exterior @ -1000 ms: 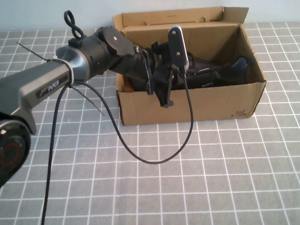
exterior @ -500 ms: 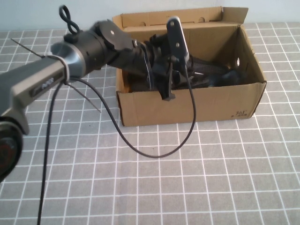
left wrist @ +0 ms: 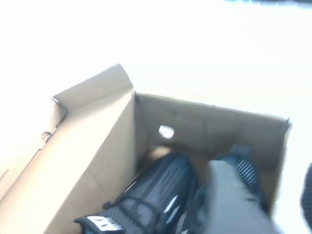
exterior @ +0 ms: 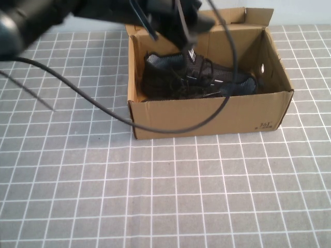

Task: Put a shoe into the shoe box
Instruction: Place the shoe in the shoe box

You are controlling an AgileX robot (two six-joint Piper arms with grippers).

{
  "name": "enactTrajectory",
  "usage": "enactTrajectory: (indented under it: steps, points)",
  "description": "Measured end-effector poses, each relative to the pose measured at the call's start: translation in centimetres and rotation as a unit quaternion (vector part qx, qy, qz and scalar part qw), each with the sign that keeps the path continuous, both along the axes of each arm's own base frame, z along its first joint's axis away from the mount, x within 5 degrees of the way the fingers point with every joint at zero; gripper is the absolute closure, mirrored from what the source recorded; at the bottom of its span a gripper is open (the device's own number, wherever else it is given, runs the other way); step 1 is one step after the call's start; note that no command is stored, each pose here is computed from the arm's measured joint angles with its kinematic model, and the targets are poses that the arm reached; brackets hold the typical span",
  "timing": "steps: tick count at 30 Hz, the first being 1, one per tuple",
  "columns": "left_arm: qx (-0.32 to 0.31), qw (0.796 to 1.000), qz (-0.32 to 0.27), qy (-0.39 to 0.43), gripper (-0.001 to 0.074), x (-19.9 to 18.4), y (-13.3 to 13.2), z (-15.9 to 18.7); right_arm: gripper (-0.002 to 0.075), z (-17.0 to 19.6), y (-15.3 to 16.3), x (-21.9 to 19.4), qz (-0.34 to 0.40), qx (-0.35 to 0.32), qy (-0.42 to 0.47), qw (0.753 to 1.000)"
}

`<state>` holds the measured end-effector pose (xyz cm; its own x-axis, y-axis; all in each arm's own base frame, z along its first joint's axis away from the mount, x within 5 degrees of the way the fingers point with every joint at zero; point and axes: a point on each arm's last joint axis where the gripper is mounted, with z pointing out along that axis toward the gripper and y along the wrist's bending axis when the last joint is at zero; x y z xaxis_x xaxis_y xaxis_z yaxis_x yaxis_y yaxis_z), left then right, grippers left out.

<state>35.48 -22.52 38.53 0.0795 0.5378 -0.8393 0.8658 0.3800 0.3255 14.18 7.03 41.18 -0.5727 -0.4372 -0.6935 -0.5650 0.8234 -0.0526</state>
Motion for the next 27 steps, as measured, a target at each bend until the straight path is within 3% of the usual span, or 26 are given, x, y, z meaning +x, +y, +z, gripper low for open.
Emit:
enactTrajectory:
  steps: [4,7,12,17,23,27]
  points:
    - [-0.035,0.999,0.021,0.021,0.0627,-2.6,1.3,3.5,0.0742,0.3,-0.1,-0.6,0.004,0.014,-0.006,1.0]
    - [-0.025,0.999,0.029,0.021,0.0703,-4.4,2.4,5.2,0.0742,0.8,-0.5,-2.0,0.006,0.026,-0.018,0.999]
    - [-0.021,0.996,0.085,-0.005,0.0731,-8.0,5.3,6.5,0.0742,1.1,-2.0,-5.7,0.007,0.051,-0.057,0.997]
    - [-0.071,0.982,0.162,-0.065,0.0735,-13.3,9.4,4.2,0.0742,-0.4,-4.1,-10.4,-0.007,0.085,-0.098,0.992]
    - [-0.209,0.931,0.266,-0.135,0.0735,-20.2,14.8,-0.1,0.0742,-3.1,-5.4,-13.4,-0.026,0.147,-0.168,0.974]
    - [-0.25,0.901,0.32,-0.151,0.0735,-23.3,17.6,-5.0,0.0742,-5.4,-5.8,-14.5,-0.028,0.194,-0.225,0.955]
